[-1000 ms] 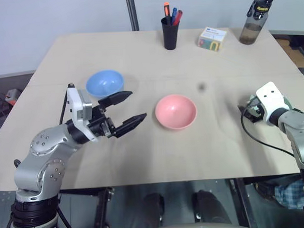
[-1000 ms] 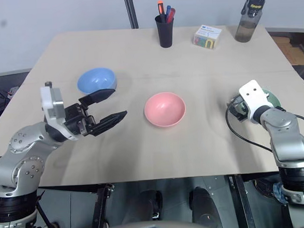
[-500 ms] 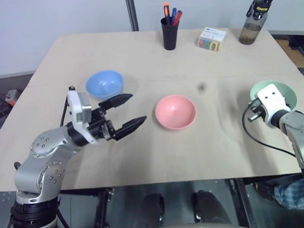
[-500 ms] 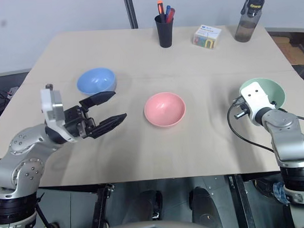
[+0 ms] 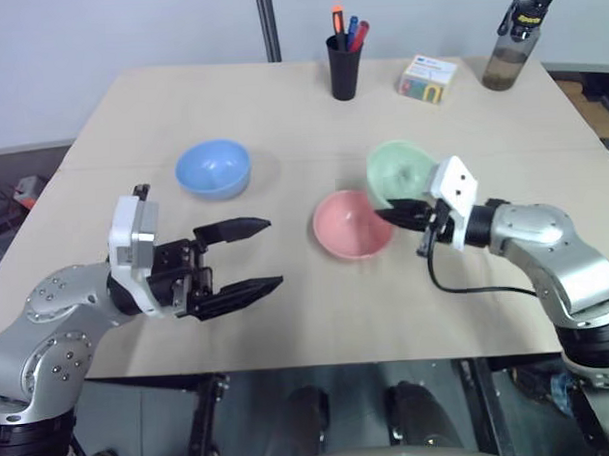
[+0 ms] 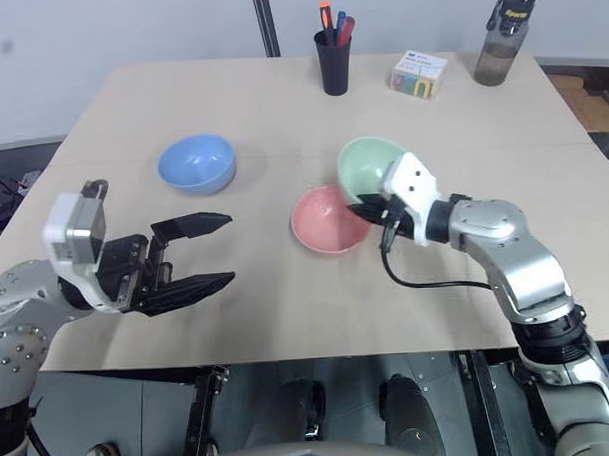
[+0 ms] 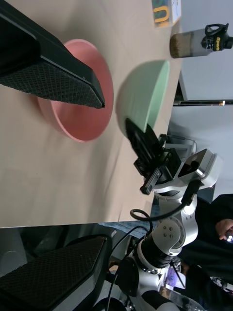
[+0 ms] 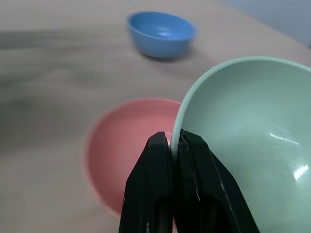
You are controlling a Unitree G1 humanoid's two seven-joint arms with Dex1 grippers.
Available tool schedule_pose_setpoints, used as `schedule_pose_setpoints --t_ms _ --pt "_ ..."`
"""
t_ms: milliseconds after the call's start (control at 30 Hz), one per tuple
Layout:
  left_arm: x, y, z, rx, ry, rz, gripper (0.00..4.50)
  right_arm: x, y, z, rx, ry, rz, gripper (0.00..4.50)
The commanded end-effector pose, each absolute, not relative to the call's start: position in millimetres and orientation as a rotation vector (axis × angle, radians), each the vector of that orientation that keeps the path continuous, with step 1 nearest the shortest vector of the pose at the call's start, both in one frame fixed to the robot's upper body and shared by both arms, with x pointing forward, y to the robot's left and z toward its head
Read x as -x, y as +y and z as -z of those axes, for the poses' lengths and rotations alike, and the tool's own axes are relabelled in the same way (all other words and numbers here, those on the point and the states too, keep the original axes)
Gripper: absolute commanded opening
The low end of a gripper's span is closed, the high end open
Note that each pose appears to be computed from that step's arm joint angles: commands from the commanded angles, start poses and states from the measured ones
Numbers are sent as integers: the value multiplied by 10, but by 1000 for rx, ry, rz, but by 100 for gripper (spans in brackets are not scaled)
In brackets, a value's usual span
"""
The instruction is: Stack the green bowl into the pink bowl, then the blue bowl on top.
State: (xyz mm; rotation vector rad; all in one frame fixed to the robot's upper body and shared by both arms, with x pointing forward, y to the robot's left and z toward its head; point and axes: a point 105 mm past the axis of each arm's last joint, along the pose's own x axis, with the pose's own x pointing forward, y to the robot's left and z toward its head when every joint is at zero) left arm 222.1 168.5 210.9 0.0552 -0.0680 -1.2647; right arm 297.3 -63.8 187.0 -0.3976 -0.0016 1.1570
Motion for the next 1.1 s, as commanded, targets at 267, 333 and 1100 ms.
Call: schedule_pose_setpoints --t_ms 267,333,1100 --pt "-2490 1934 -2187 -221 -147 879 450 -2913 -323 -1964 435 -107 -1289 307" --pt "-2710 2123 -2218 -321 -148 621 450 -2919 -404 -2078 421 -157 -1260 346" --pt "-3919 2419 -1769 -1081 259 246 284 -2979 -601 -2336 426 -299 -1121 349"
